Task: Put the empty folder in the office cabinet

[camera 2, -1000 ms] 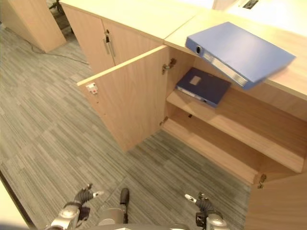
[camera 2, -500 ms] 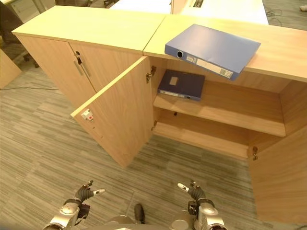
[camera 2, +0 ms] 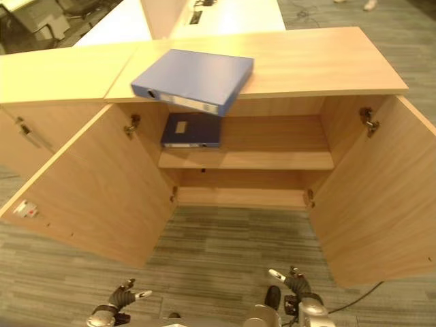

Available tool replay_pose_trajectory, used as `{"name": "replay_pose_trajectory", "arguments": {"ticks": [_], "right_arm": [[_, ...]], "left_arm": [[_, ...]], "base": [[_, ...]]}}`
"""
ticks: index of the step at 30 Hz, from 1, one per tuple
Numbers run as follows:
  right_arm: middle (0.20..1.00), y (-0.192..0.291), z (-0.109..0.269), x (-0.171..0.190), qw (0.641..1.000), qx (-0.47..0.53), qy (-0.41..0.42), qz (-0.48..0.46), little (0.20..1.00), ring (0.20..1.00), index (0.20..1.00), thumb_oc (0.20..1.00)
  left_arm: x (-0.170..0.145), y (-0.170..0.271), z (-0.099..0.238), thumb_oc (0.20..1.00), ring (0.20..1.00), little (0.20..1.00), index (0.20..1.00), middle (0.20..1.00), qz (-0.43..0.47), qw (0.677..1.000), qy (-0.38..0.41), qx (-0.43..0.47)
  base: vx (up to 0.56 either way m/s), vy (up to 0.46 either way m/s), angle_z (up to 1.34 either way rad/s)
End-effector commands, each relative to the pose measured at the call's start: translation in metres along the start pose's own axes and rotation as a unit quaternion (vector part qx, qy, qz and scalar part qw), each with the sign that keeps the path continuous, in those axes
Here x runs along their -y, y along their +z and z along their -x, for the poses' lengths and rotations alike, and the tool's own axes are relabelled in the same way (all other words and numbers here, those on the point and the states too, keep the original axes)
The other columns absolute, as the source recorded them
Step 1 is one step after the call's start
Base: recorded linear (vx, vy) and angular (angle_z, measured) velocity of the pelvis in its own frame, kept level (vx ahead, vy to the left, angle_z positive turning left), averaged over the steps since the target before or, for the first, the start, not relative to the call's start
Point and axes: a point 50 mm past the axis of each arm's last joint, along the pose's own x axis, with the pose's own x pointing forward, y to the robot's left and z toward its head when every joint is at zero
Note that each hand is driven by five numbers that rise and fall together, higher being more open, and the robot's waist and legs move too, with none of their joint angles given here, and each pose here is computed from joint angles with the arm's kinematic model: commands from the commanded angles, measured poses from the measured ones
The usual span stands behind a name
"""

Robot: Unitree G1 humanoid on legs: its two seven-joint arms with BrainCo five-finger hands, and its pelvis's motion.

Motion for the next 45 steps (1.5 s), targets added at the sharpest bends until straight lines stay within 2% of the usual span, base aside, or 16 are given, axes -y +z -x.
{"name": "replay_pose_trajectory", "arguments": {"ticks": [1, 12, 19, 33, 34, 45], "right_arm": [[1.0, 0.018, -0.003, -0.023, 0.998, 0.039, 0.04, 0.015, 1.0, 1.0, 1.0, 1.0], [1.0, 0.006, -0.001, 0.012, 1.0, 0.009, -0.002, 0.028, 1.0, 1.0, 1.0, 1.0], [1.0, 0.008, -0.002, 0.021, 0.999, 0.005, -0.021, 0.023, 1.0, 1.0, 1.0, 1.0], [1.0, 0.001, -0.004, -0.016, 0.999, -0.006, 0.026, 0.031, 1.0, 1.0, 1.0, 1.0], [1.0, 0.002, -0.004, -0.029, 0.999, -0.006, 0.042, 0.023, 1.0, 1.0, 1.0, 1.0], [1.0, 0.018, -0.007, -0.05, 0.997, 0.019, 0.069, 0.021, 1.0, 1.0, 1.0, 1.0]], "left_arm": [[-0.037, 0.028, -0.007, 1.0, 1.0, 1.0, 1.0, 1.0, -0.02, 0.998, 0.049, 0.04], [-0.031, 0.016, -0.006, 1.0, 1.0, 1.0, 1.0, 1.0, 0.005, 0.999, 0.045, 0.012], [-0.027, 0.014, -0.007, 1.0, 1.0, 1.0, 1.0, 1.0, -0.008, 0.999, 0.036, 0.005], [-0.037, 0.002, -0.005, 1.0, 1.0, 1.0, 1.0, 1.0, -0.018, 0.998, 0.053, -0.025], [-0.045, 0.005, -0.006, 1.0, 1.0, 1.0, 1.0, 1.0, -0.03, 0.997, 0.061, -0.02], [-0.069, 0.025, -0.006, 1.0, 1.0, 1.0, 1.0, 1.0, -0.021, 0.995, 0.097, 0.014]], "base": [[0.13, -0.311, -0.37], [0.13, -0.249, -0.05], [0.19, -0.039, -0.15], [0.25, 0.13, -0.26], [0.15, 0.218, -0.01], [0.11, 0.213, -0.11]]}}
